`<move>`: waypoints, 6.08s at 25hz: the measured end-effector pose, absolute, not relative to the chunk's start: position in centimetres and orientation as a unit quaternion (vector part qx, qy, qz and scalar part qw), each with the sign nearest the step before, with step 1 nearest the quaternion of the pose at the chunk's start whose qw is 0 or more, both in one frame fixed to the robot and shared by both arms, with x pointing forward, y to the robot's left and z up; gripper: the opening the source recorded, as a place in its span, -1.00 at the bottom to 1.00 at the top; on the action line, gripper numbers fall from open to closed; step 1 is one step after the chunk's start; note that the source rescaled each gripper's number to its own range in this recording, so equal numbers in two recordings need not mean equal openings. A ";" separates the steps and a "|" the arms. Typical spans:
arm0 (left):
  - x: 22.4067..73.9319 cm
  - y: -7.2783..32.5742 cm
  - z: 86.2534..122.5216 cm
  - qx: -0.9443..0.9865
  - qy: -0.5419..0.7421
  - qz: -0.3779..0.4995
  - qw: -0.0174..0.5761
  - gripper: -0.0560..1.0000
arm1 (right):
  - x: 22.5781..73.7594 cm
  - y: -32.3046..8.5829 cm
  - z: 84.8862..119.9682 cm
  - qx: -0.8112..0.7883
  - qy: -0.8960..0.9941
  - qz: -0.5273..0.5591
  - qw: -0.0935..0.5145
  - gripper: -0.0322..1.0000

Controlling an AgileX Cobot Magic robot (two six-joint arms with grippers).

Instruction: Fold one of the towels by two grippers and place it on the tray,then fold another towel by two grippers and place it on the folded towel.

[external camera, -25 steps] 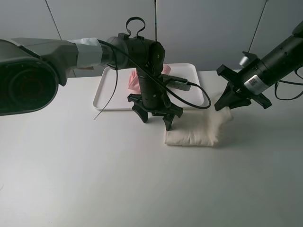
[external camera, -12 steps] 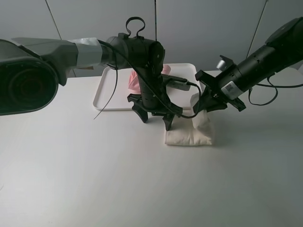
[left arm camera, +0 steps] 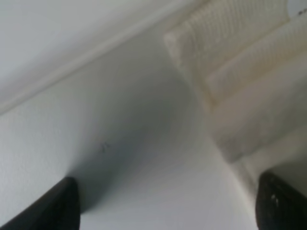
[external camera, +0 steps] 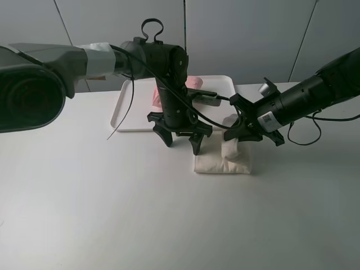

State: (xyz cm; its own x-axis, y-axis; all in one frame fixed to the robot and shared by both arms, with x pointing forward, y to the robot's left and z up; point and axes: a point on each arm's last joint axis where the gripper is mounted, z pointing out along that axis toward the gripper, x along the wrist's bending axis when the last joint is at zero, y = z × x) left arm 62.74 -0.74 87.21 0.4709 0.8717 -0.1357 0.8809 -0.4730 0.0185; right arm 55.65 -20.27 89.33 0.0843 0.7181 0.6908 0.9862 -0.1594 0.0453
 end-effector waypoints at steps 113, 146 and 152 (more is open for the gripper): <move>52.2 17.4 96.6 0.809 0.532 -0.008 0.252 0.91 | 76.0 -13.8 88.2 -0.633 -0.569 -0.461 0.248 -0.80; 45.5 19.6 104.2 0.790 0.511 0.044 0.335 0.91 | 60.0 -23.3 106.4 -0.592 -0.755 -0.276 -0.060 0.75; 39.6 22.5 107.5 0.762 0.528 0.109 0.359 0.98 | 47.1 -25.4 106.4 -0.571 -0.772 -0.255 -0.112 0.97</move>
